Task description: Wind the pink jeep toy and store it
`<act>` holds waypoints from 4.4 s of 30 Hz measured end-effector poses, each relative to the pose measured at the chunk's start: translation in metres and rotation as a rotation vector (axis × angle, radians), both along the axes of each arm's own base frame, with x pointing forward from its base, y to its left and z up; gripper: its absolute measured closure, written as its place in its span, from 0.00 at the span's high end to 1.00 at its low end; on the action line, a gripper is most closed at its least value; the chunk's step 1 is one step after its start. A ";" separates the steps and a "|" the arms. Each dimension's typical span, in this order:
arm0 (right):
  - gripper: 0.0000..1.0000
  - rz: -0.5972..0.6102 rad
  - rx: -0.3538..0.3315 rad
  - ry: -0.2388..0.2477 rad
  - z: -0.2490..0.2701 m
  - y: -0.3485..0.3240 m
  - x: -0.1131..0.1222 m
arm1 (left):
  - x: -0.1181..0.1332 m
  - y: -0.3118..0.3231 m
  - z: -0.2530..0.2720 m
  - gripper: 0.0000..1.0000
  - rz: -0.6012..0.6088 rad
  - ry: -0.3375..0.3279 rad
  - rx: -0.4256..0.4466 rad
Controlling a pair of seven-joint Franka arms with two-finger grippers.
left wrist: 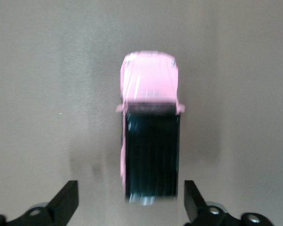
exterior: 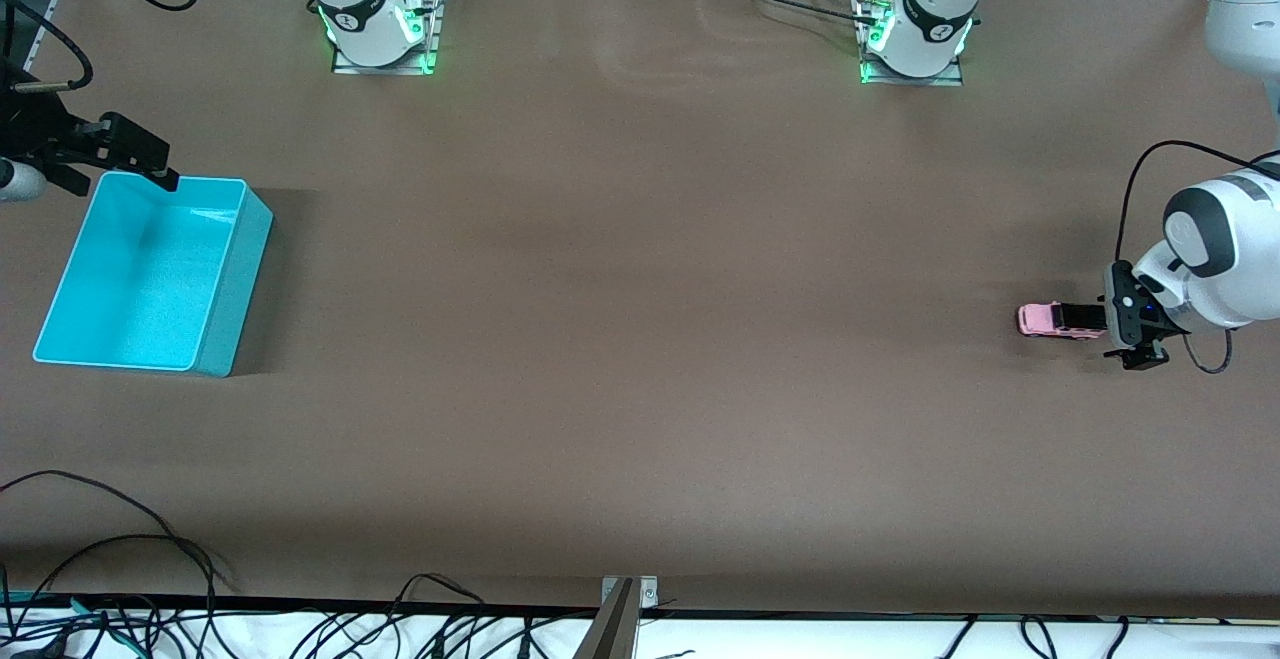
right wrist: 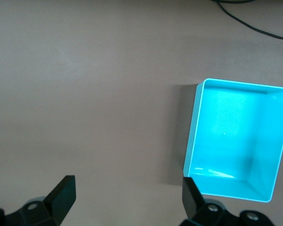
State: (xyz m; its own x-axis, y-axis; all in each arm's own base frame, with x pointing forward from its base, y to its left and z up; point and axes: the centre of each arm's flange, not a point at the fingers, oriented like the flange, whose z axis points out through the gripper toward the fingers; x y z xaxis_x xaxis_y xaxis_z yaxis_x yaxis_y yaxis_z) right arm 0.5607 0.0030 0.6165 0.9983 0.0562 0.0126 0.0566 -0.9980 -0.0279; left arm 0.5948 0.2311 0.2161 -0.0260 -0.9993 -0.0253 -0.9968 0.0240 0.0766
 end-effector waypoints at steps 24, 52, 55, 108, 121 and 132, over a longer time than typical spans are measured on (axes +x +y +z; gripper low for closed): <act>1.00 -0.001 0.000 0.008 -0.001 -0.001 0.000 | 0.038 -0.044 0.113 1.00 0.128 0.092 -0.006; 1.00 -0.002 0.000 0.011 -0.002 -0.001 0.000 | 0.059 -0.185 0.225 1.00 0.479 0.144 0.051; 1.00 -0.002 0.000 0.012 -0.002 -0.001 0.000 | 0.058 -0.203 0.235 1.00 0.511 0.132 0.055; 1.00 -0.007 0.000 0.026 -0.009 -0.004 0.002 | -0.005 -0.228 0.354 1.00 1.047 -0.105 -0.034; 1.00 -0.053 -0.001 0.096 -0.018 -0.007 -0.002 | -0.050 -0.242 0.383 1.00 1.410 -0.111 -0.040; 1.00 -0.066 -0.001 0.104 -0.020 -0.011 -0.002 | -0.072 -0.244 0.384 1.00 1.536 -0.027 0.040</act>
